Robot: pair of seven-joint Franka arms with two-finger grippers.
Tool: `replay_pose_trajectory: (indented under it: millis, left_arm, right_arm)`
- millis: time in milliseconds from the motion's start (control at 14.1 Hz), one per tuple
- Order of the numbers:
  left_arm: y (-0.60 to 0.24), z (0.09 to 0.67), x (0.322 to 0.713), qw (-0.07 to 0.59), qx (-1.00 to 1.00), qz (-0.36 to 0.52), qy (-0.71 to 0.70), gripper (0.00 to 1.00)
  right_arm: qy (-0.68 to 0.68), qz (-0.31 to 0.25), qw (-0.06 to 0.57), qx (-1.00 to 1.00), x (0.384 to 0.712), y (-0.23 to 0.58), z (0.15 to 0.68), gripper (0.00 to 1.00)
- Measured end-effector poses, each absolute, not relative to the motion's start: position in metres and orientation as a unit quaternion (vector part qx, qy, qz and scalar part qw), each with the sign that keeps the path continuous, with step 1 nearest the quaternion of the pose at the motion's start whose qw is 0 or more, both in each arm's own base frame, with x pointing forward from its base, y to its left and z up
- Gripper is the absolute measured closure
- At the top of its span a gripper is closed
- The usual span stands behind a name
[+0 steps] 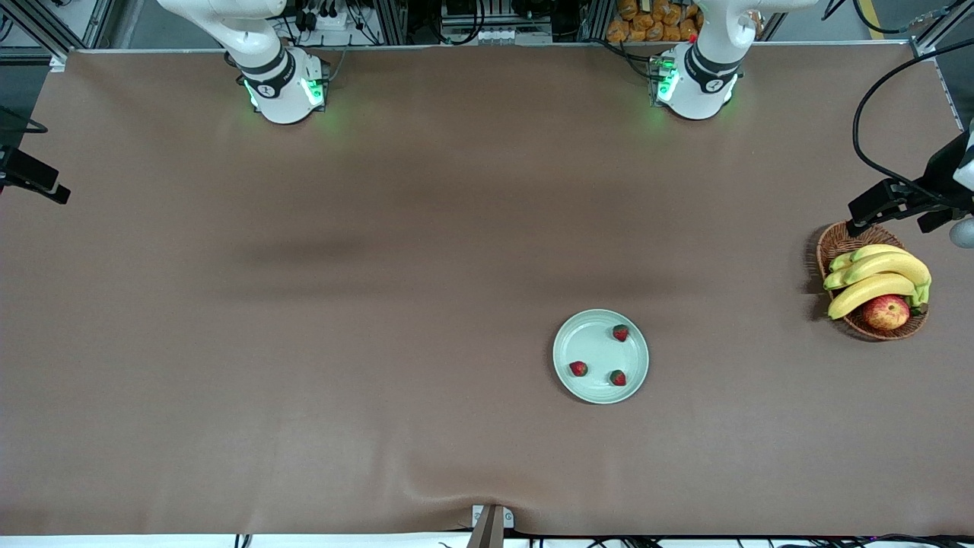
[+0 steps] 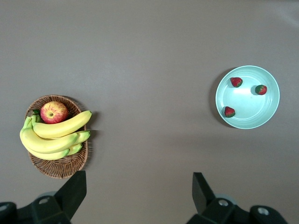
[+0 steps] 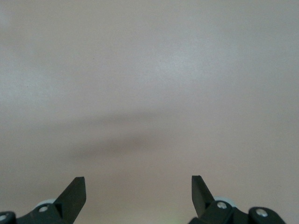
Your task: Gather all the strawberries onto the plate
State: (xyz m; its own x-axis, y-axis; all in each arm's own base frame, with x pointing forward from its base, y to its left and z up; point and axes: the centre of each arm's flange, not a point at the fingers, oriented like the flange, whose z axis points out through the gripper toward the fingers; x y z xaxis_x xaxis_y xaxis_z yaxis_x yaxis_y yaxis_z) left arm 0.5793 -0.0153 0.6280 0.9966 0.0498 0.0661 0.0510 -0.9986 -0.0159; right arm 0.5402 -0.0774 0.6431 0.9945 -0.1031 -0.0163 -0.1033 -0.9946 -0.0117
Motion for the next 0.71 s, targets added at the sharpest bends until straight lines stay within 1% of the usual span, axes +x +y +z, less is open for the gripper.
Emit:
replay_pose_trajectory:
  millis: [708]
  left_arm:
    - [-0.0156,0.6280,0.5793,0.009,-0.999,-0.033,-0.025,0.00]
  right_arm:
    - [0.054,0.009,0.007,-0.999,0.5398,-0.0794,0.6427,0.00]
